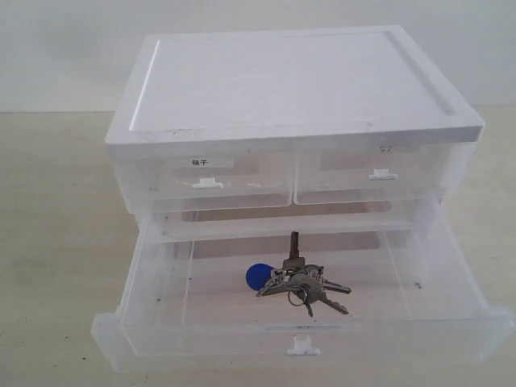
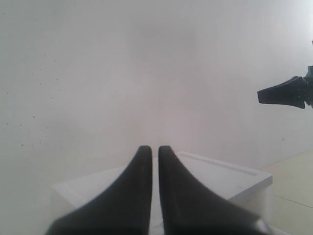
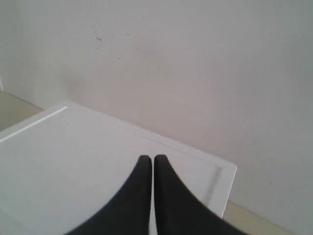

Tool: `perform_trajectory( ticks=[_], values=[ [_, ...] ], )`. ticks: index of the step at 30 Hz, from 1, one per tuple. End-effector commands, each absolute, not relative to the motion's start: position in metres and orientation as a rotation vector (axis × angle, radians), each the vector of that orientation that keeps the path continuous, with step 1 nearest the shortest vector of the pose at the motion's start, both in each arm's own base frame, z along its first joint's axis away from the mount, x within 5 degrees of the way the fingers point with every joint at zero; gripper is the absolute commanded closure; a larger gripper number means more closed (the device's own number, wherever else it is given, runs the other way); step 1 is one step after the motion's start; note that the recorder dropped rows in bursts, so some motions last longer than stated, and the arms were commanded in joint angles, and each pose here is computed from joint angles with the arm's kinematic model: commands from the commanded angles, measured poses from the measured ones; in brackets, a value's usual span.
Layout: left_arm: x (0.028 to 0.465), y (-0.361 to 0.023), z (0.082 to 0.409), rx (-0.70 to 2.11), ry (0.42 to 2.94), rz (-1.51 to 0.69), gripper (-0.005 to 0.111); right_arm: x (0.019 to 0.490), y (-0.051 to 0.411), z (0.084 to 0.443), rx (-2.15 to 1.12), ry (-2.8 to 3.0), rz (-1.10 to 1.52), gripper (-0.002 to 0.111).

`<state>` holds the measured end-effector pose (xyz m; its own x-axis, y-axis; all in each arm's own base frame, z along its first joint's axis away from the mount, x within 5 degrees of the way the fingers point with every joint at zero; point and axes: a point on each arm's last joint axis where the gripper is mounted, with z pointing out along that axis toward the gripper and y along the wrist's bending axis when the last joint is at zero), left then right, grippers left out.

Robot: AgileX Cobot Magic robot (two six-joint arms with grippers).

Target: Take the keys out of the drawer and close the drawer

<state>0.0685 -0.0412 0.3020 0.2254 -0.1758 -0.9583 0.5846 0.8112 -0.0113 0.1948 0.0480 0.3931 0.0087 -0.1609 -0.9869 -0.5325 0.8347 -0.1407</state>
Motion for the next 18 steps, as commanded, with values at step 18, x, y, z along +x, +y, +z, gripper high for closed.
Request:
perform_trajectory(
  ticks=[18],
  values=[
    [0.066, -0.044, 0.301, 0.419, 1.247, -0.585, 0.102, 0.156, 0.027, 0.487, -0.267, 1.255, 0.172, 0.109]
  ],
)
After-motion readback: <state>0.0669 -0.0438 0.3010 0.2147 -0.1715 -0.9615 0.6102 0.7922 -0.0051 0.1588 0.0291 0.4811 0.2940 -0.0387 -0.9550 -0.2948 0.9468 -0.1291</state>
